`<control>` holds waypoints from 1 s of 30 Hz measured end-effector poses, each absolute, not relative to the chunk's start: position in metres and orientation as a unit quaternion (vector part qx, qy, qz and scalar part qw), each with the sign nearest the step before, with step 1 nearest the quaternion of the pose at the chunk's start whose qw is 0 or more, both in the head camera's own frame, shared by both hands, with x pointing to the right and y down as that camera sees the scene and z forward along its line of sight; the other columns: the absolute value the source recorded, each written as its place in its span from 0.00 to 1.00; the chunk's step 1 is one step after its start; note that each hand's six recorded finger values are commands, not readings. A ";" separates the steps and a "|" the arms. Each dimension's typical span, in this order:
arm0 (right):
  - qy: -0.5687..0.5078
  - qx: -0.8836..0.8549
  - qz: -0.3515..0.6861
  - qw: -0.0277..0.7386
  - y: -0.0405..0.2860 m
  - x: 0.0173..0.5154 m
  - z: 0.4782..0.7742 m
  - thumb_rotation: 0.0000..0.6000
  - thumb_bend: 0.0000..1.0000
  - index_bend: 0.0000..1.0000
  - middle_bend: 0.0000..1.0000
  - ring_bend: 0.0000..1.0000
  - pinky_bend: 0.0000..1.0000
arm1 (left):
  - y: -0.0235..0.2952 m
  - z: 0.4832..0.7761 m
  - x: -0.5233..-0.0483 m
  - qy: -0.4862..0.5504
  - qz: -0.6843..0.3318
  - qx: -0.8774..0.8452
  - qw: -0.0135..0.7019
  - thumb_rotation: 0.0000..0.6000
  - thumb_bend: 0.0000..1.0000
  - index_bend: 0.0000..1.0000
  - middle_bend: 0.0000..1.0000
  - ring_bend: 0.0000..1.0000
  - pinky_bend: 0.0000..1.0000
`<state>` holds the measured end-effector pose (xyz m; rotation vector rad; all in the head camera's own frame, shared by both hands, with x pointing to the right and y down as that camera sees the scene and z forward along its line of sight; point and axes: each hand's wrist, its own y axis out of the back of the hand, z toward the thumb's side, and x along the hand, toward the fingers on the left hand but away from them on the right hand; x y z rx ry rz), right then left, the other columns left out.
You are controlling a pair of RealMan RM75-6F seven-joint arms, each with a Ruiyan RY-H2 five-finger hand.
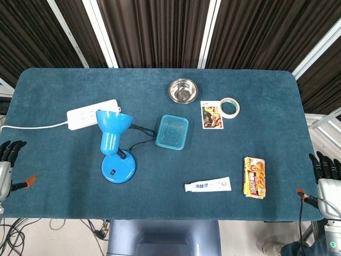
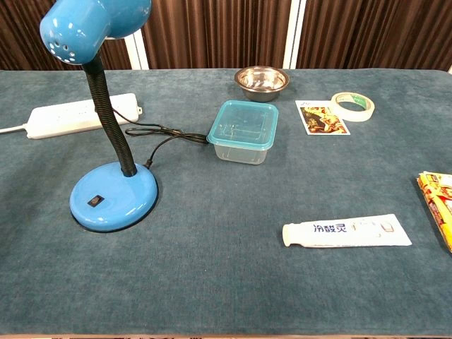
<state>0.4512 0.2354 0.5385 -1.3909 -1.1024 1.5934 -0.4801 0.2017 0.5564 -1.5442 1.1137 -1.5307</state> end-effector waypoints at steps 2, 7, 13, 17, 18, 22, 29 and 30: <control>-0.429 -0.542 0.621 0.370 0.235 0.451 0.539 1.00 0.26 0.03 0.05 0.05 0.00 | 0.202 0.557 -0.480 0.429 -0.589 -0.594 0.341 1.00 0.12 0.14 0.12 0.05 0.16; -0.430 -0.542 0.621 0.368 0.235 0.451 0.539 1.00 0.26 0.03 0.05 0.05 0.00 | 0.202 0.557 -0.481 0.428 -0.591 -0.592 0.342 1.00 0.12 0.14 0.12 0.05 0.16; -0.429 -0.542 0.621 0.369 0.235 0.451 0.539 1.00 0.26 0.03 0.05 0.05 0.00 | 0.201 0.556 -0.480 0.430 -0.588 -0.593 0.343 1.00 0.12 0.12 0.12 0.06 0.16; -0.429 -0.541 0.622 0.369 0.235 0.452 0.539 1.00 0.26 0.03 0.05 0.05 0.00 | 0.201 0.557 -0.480 0.428 -0.588 -0.595 0.342 1.00 0.12 0.12 0.12 0.06 0.16; -0.429 -0.541 0.622 0.369 0.235 0.452 0.539 1.00 0.26 0.03 0.05 0.05 0.00 | 0.201 0.557 -0.480 0.428 -0.588 -0.595 0.342 1.00 0.12 0.12 0.12 0.06 0.16; -0.429 -0.541 0.622 0.369 0.235 0.451 0.539 1.00 0.26 0.03 0.05 0.05 0.00 | 0.201 0.557 -0.480 0.428 -0.587 -0.596 0.343 1.00 0.12 0.12 0.12 0.06 0.16; -0.430 -0.541 0.622 0.369 0.235 0.452 0.539 1.00 0.26 0.03 0.05 0.05 0.00 | 0.201 0.557 -0.479 0.425 -0.585 -0.599 0.343 1.00 0.13 0.11 0.20 0.17 0.35; -0.430 -0.540 0.622 0.369 0.235 0.452 0.538 1.00 0.26 0.03 0.05 0.05 0.00 | 0.200 0.557 -0.479 0.425 -0.584 -0.600 0.344 1.00 0.14 0.11 0.25 0.24 0.42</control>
